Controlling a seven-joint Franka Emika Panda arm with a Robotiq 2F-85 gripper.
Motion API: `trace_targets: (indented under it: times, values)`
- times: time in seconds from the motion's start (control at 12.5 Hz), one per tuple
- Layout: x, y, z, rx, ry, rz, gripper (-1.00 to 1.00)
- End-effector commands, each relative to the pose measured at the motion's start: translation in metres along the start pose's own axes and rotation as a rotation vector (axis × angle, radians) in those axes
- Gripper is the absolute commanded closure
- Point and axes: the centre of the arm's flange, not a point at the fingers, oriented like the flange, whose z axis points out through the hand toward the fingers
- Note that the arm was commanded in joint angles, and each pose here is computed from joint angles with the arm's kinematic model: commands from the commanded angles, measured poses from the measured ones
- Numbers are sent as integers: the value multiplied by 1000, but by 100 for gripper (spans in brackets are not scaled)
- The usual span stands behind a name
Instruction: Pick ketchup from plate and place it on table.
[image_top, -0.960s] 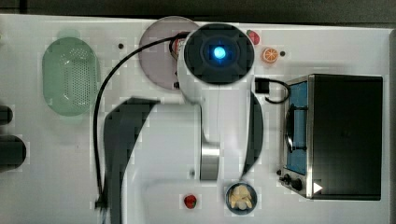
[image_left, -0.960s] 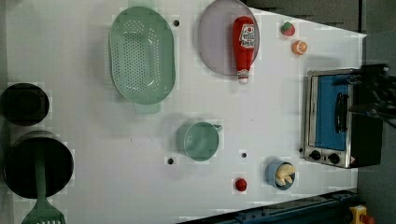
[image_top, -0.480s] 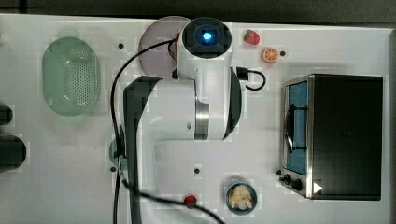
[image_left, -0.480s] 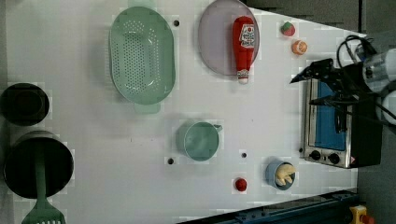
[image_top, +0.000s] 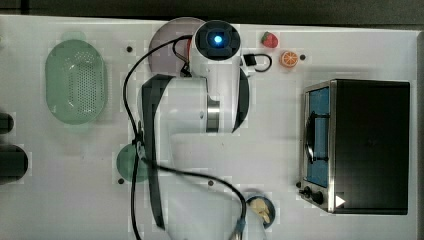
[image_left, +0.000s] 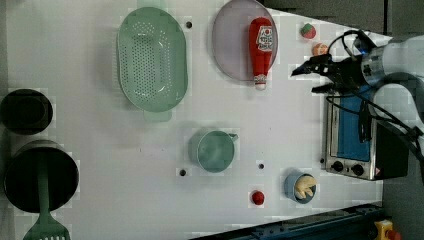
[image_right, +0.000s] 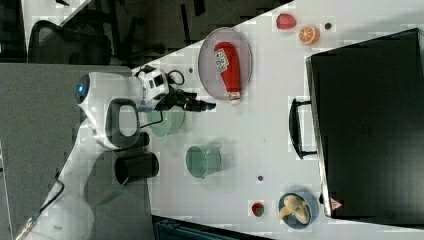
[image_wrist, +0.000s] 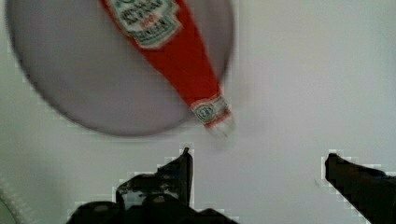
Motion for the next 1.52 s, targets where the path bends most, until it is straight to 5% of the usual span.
trace_targets:
  times: [0.08, 0.48, 0.88, 1.36, 1.52]
  values:
    - [19, -17, 17, 18, 39, -274, -100]
    - [50, -37, 66, 23, 27, -376, -100]
    - [75, -58, 100, -36, 103, -462, -100]
    - [82, -61, 145, -14, 141, -464, -100]
    - [85, -60, 153, -5, 164, -462, -69]
